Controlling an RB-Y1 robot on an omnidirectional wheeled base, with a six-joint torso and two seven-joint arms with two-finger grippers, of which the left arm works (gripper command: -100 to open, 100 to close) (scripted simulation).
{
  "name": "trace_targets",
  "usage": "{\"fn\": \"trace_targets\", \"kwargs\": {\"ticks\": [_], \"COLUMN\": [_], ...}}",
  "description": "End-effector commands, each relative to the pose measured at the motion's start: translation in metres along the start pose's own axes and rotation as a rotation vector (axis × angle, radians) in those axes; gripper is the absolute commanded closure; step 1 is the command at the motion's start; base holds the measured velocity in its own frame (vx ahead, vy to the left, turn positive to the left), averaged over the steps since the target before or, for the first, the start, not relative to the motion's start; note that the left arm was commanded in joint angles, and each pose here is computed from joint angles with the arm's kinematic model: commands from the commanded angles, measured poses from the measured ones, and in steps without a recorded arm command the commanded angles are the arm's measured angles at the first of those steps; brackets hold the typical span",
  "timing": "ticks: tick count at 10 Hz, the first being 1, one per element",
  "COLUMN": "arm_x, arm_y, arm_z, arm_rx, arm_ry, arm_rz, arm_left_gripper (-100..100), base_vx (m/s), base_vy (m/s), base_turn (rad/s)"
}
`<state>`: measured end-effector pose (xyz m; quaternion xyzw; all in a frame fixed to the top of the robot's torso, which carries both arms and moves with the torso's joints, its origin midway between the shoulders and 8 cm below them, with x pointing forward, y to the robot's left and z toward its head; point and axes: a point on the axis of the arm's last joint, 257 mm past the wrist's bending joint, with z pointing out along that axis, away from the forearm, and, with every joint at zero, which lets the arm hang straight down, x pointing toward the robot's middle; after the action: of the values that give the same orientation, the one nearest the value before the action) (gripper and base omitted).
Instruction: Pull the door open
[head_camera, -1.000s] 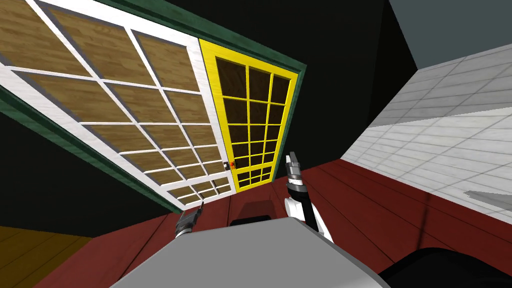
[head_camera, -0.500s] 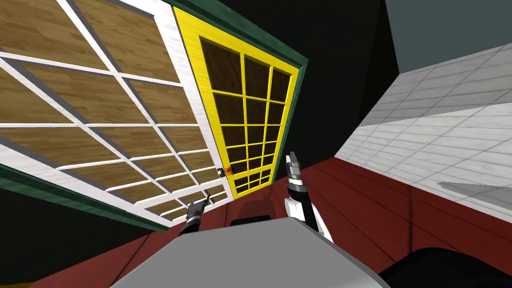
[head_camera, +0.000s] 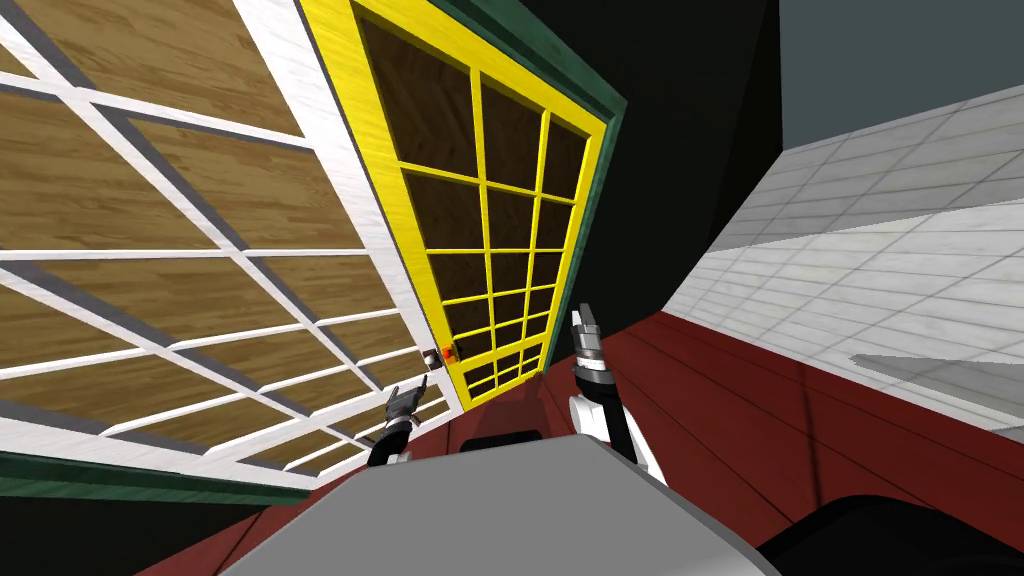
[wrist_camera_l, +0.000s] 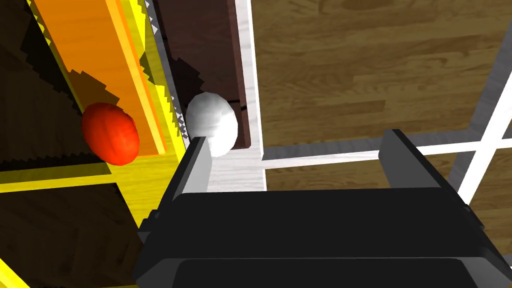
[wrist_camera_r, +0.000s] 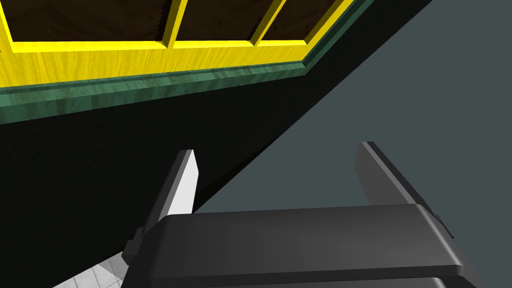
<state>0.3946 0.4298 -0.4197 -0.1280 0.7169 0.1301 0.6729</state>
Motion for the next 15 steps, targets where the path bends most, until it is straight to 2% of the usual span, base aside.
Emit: {"fn": "trace_targets", "kwargs": {"ticks": [1, 2, 3, 4, 5, 10, 11, 13, 15], "arm_x": [-0.01, -0.01, -0.021, -0.015, -0.015, -0.015, -0.001, 0.005, 0.001], "arm_y": [-0.015, -0.015, -0.028, -0.021, -0.021, -0.021, -0.013, -0.005, -0.005], "arm_z": [0.0107, 0.0107, 0.0195, 0.0144, 0.0144, 0.0144, 0.0035, -0.0023, -0.0002], "arm_rx": [0.02, 0.02, 0.038, 0.029, 0.029, 0.029, 0.017, 0.006, 0.006], "arm_ry": [-0.027, -0.027, -0.051, -0.039, -0.039, -0.039, -0.007, 0.007, -0.003], "arm_rz": [-0.008, -0.008, -0.017, -0.012, -0.012, -0.012, -0.028, -0.035, -0.034], "arm_left_gripper": [-100, -100, -100, -100, 100, 100, 100, 100, 100], "base_vx": [0.13, 0.128, 0.152, 0.076, -0.013, -0.012, -0.114, -0.177, -0.067], "base_vy": [0.025, 0.021, 0.028, 0.018, -0.007, -0.009, -0.038, -0.03, -0.025], "base_turn": [-0.11, -0.052, -0.082, -0.025, 0.003, -0.005, 0.003, 0.042, 0.009]}}
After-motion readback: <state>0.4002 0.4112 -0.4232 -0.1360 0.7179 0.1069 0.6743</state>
